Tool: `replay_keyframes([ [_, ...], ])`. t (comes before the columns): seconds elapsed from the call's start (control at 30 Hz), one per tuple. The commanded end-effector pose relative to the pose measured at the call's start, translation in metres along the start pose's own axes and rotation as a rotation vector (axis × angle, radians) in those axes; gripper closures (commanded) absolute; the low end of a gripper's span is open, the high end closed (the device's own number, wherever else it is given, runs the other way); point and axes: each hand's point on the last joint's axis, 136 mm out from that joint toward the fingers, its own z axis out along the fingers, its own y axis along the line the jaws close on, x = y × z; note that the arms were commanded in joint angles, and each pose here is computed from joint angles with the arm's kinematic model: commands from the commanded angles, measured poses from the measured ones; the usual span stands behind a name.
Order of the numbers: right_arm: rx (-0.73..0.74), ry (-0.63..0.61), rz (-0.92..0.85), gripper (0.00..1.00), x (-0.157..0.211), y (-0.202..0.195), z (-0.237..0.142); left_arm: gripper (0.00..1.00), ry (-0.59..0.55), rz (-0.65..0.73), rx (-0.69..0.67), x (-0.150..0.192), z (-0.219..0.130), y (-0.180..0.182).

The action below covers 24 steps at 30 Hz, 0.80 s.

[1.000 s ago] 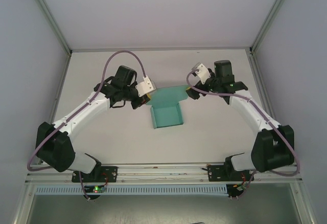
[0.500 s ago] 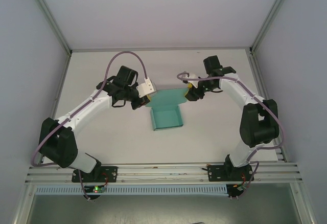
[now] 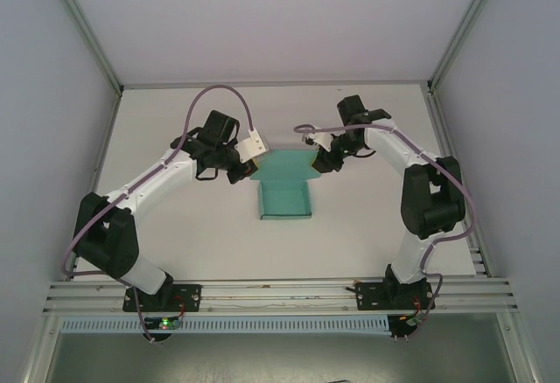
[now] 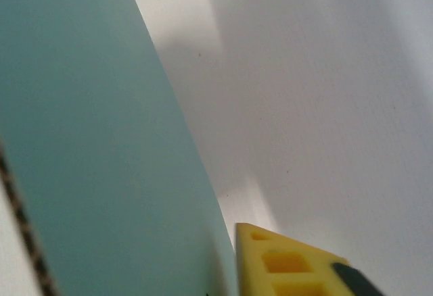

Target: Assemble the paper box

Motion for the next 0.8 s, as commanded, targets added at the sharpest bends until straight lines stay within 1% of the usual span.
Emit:
replay_keyframes([
  [0.0,-0.017,0.031,0.026,0.81,0.002,0.004,-0.001,1.00,0.022,-0.016,-0.058,0.004,0.003,0.015],
  [0.1,-0.017,0.048,0.030,0.76,0.005,0.007,-0.003,1.00,0.037,-0.022,-0.077,0.008,0.006,0.019],
  [0.27,-0.033,0.078,0.026,0.77,0.011,0.013,-0.006,1.00,0.053,-0.027,-0.087,0.012,0.009,0.023],
  [0.33,-0.035,0.079,0.031,0.82,0.010,0.011,-0.005,1.00,0.049,-0.029,-0.082,0.011,0.009,0.023],
  [0.4,-0.034,0.073,0.042,0.93,0.007,0.009,-0.003,1.00,0.039,-0.032,-0.076,0.009,0.009,0.022],
  [0.43,-0.023,0.078,0.052,0.97,0.006,0.006,-0.002,1.00,0.033,-0.038,-0.079,0.008,0.009,0.023],
  [0.47,0.008,0.091,0.073,1.00,0.005,0.000,-0.001,1.00,0.026,-0.051,-0.088,0.006,0.009,0.024],
  [0.53,0.117,0.084,0.146,1.00,-0.002,-0.019,-0.001,1.00,0.013,-0.108,-0.107,0.000,0.007,0.029],
  [0.6,0.265,0.020,0.240,1.00,-0.020,-0.039,-0.008,1.00,-0.002,-0.196,-0.176,-0.006,0.007,0.043],
  [0.67,0.436,-0.052,0.361,1.00,-0.040,-0.056,-0.022,1.00,-0.025,-0.306,-0.295,-0.011,0.010,0.066],
  [0.7,0.496,-0.092,0.421,1.00,-0.049,-0.060,-0.029,1.00,-0.033,-0.363,-0.335,-0.012,0.013,0.074],
  [0.77,0.541,-0.195,0.528,1.00,-0.067,-0.060,-0.034,1.00,-0.034,-0.479,-0.371,-0.014,0.023,0.085],
])
